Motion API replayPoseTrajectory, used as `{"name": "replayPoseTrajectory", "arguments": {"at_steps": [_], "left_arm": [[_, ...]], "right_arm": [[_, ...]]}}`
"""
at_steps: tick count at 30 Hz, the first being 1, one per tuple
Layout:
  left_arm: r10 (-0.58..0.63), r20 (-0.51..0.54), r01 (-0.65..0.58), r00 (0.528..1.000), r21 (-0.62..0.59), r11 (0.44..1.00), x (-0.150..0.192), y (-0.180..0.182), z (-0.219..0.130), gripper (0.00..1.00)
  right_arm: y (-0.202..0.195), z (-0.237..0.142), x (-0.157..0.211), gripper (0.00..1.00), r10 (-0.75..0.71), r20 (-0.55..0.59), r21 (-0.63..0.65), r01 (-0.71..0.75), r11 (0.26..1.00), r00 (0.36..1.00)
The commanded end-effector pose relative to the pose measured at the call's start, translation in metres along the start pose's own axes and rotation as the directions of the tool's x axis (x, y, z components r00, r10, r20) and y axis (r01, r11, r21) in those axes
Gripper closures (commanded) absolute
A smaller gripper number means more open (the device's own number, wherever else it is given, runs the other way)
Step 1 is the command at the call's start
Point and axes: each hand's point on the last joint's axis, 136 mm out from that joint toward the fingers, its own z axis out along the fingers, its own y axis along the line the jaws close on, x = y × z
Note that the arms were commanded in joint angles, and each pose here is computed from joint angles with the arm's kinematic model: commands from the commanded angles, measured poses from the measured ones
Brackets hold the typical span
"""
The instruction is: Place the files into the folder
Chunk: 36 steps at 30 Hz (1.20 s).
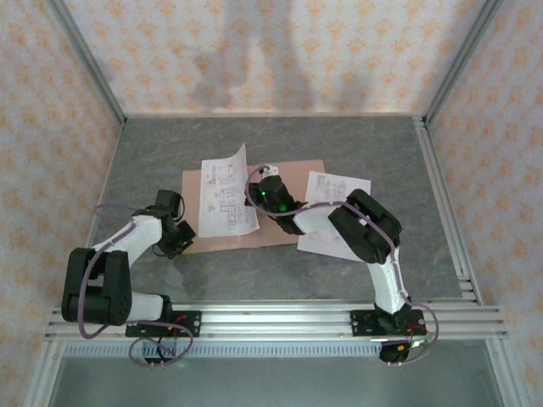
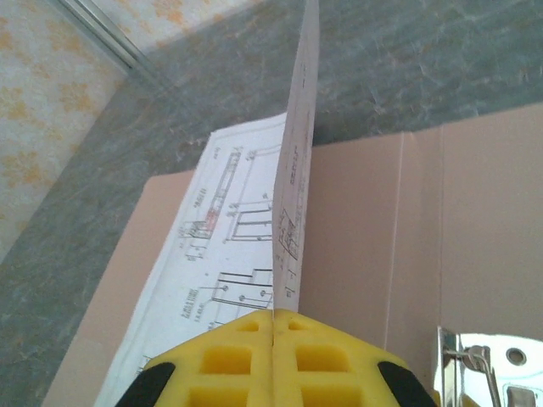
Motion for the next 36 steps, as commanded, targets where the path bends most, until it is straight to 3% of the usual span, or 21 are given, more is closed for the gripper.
{"name": "replayPoseTrajectory", "arguments": {"at_steps": [1, 8, 16, 24, 30, 36], "left_arm": [[0.017, -0.012, -0.017, 1.000, -0.012, 1.000, 0.003, 0.002, 0.002, 0.98], [0.034, -0.001, -0.034, 0.999, -0.004, 0.999, -0.001, -0.003, -0.001, 0.98], [0.039, 0.009, -0.039, 0.999, 0.017, 0.999, 0.000, -0.010, -0.008, 0.98], [0.018, 0.129, -0.016, 0.991, -0.020, 1.000, -0.025, 0.002, -0.055, 0.90], [-0.048, 0.049, 0.050, 0.998, -0.033, 0.998, -0.041, 0.007, -0.030, 0.92], [-0.064, 0.044, 0.066, 0.997, -0.025, 0.998, -0.052, 0.002, -0.016, 0.95]], "right_arm": [[0.010, 0.005, -0.006, 1.00, 0.042, 0.017, -0.043, -0.041, 0.998, 0.999], [0.013, 0.011, 0.012, 1.00, 0.052, -0.058, -0.072, -0.056, 0.996, 0.997], [0.001, 0.013, 0.017, 1.00, 0.097, -0.037, -0.025, -0.098, 0.995, 0.995], [-0.013, 0.013, 0.023, 1.00, 0.116, -0.033, 0.018, -0.116, 0.993, 0.993], [-0.017, 0.013, 0.023, 1.00, 0.125, -0.043, 0.032, -0.124, 0.992, 0.991], [-0.019, 0.011, 0.025, 1.00, 0.132, -0.047, 0.035, -0.131, 0.991, 0.990]]}}
